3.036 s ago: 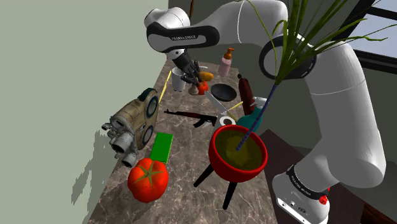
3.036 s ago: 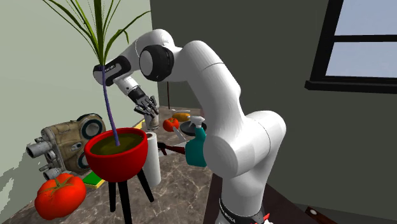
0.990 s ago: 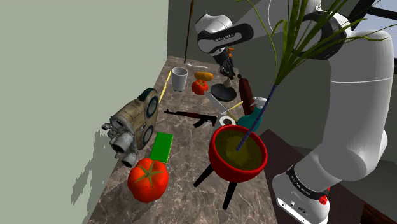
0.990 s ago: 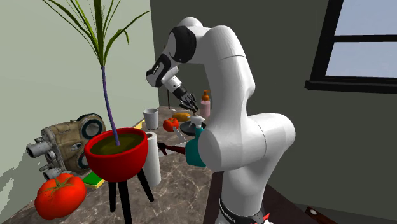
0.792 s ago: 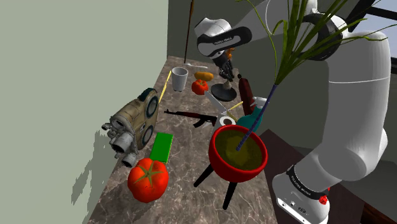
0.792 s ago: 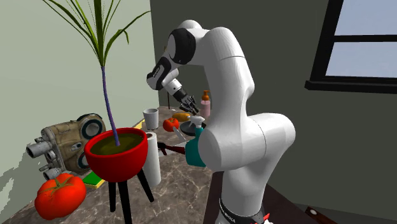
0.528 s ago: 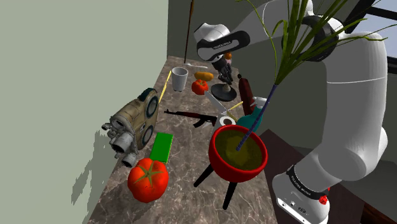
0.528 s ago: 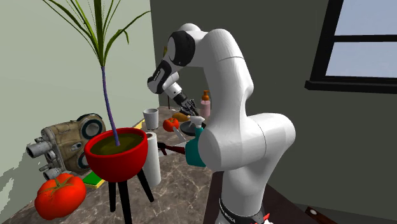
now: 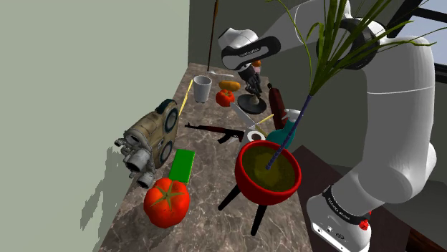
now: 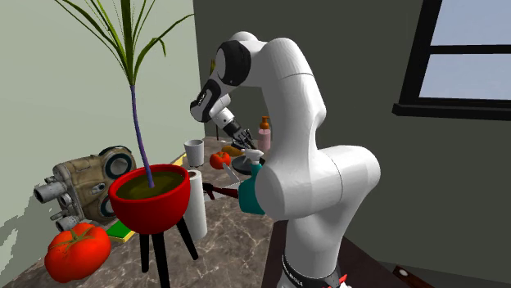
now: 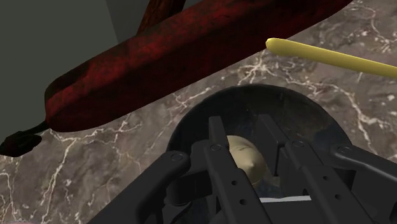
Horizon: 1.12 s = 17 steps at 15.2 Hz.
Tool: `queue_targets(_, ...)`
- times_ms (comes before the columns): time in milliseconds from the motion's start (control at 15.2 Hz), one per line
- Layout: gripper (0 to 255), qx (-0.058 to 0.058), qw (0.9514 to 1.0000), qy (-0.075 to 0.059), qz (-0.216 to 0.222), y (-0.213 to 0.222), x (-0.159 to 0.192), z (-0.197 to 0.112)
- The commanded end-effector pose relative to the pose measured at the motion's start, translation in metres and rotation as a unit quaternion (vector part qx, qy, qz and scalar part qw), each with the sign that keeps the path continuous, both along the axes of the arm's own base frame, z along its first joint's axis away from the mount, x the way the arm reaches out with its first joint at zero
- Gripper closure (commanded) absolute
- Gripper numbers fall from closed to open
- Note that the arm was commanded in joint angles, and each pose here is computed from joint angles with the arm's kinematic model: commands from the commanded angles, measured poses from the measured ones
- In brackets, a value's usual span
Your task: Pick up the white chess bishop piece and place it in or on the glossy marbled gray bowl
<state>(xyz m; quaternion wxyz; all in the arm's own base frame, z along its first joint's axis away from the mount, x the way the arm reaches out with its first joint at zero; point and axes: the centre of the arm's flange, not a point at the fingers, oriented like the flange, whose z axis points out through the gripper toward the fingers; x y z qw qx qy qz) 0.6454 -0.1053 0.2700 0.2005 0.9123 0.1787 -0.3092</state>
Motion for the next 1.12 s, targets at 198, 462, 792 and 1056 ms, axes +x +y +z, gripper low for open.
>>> queue_targets(198, 0, 0.0, 1.0, 0.0, 0.0, 0.0, 0.0, 0.0)
queue_targets(462, 0, 0.0, 1.0, 0.0, 0.0, 0.013, 0.013, 0.019)
queue_targets(792, 0, 0.0, 1.0, 0.0, 0.0, 0.024, 0.025, 0.036)
queue_targets(1056, 0, 0.0, 1.0, 0.0, 0.0, 0.024, 0.025, 0.036)
